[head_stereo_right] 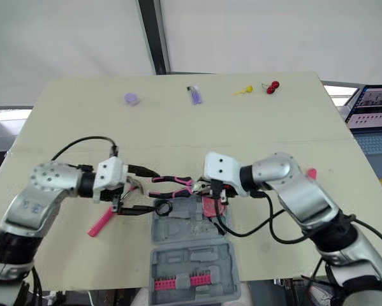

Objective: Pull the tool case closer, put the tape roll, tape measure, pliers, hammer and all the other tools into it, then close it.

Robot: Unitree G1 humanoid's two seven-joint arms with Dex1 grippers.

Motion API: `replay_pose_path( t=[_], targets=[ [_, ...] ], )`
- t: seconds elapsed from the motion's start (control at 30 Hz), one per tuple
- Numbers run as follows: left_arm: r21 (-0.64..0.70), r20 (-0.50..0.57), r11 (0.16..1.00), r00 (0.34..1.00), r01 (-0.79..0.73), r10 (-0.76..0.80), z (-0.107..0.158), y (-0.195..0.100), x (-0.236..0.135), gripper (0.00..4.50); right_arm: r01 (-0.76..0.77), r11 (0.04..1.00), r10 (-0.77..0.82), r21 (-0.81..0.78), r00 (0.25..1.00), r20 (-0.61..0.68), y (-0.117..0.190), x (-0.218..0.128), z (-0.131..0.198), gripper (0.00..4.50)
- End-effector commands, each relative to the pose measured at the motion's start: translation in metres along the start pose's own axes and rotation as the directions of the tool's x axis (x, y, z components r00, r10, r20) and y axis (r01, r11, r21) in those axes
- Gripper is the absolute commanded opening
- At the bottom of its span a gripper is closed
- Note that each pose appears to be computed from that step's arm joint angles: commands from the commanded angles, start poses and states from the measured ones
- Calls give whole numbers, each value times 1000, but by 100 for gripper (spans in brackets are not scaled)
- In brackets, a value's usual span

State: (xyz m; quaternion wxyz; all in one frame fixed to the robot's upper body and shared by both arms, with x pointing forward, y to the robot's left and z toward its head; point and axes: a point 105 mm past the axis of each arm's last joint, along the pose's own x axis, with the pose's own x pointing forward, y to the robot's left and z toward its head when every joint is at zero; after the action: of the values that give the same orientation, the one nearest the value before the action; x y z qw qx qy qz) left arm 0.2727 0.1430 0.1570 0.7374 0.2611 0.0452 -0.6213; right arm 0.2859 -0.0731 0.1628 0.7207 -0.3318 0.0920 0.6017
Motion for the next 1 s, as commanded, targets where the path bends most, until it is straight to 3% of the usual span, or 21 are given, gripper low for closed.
replay_pose_path(
  t=[0.03,0.3,0.43,0.63,1.0],
  targets=[
    [64,55,998,998,-19,15,5,-22,-22,450,-21,995,26,-97,998,49,13,-14,8,102],
    [42,44,998,998,-41,39,-30,-81,-37,450,-113,986,116,-126,993,17,33,-15,-16,102],
    [96,73,994,997,-44,37,-40,-100,-37,450,-134,981,137,-139,990,15,38,-6,-17,102],
    [82,120,989,987,-121,110,-52,-104,-37,450,-149,979,143,-138,988,-54,44,3,-28,102],
    [49,105,987,983,-155,149,-60,-103,-37,450,-144,983,132,-118,986,-101,51,14,-39,102]
  ],
)
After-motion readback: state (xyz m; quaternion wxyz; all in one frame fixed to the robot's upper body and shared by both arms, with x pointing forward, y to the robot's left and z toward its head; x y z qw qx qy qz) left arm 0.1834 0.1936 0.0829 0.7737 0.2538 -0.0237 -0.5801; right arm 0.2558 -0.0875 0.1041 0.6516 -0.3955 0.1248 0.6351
